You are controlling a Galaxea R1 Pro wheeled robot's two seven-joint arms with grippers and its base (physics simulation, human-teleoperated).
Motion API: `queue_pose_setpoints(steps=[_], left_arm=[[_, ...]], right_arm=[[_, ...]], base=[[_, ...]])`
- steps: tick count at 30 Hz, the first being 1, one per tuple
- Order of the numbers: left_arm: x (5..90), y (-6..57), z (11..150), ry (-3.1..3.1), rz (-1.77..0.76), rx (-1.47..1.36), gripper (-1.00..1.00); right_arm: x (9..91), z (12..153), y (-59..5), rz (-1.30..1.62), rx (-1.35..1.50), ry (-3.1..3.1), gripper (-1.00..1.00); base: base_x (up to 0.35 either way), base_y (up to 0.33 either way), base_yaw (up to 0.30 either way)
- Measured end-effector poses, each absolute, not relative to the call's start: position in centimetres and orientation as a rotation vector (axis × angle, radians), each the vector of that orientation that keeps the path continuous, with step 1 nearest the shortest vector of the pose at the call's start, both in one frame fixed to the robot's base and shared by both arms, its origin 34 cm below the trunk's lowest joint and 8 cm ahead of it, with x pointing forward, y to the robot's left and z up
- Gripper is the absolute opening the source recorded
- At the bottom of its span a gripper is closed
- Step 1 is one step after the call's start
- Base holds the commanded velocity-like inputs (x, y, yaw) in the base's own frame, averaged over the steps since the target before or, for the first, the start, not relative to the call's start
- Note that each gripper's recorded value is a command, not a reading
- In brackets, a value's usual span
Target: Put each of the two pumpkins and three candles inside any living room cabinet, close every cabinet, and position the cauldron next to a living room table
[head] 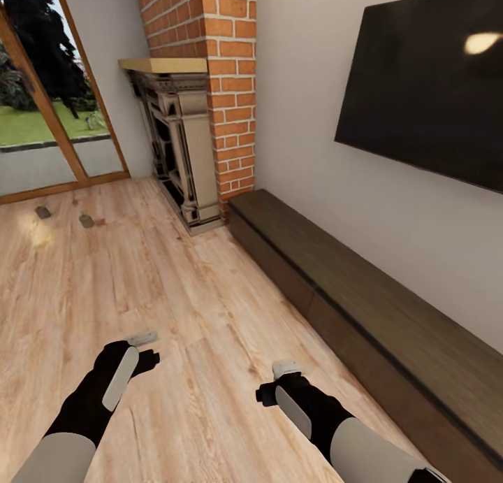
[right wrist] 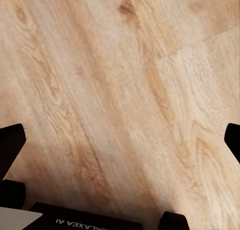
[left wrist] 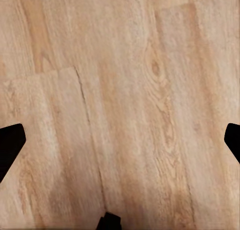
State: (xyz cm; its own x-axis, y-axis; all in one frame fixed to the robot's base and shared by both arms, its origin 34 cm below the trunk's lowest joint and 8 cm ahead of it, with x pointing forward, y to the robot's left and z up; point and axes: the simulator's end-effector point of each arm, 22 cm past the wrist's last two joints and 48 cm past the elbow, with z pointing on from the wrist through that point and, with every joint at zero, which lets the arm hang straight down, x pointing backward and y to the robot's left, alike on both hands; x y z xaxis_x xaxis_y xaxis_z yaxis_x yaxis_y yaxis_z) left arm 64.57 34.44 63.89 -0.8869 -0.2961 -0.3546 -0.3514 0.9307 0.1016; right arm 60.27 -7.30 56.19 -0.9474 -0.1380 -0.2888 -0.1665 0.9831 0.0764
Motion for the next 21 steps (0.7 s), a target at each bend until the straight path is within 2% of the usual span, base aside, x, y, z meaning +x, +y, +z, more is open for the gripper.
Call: queue_pose_setpoints(steps=[21], left_arm=[[64.38, 34.49, 63.41, 2.76, 0.236, -0.476, 1.0]], right_arm=[[59.94, 55.74, -7.18, 0.141, -0.241, 2.848, 1.0]], base=[[0.0, 0.0, 0.285]])
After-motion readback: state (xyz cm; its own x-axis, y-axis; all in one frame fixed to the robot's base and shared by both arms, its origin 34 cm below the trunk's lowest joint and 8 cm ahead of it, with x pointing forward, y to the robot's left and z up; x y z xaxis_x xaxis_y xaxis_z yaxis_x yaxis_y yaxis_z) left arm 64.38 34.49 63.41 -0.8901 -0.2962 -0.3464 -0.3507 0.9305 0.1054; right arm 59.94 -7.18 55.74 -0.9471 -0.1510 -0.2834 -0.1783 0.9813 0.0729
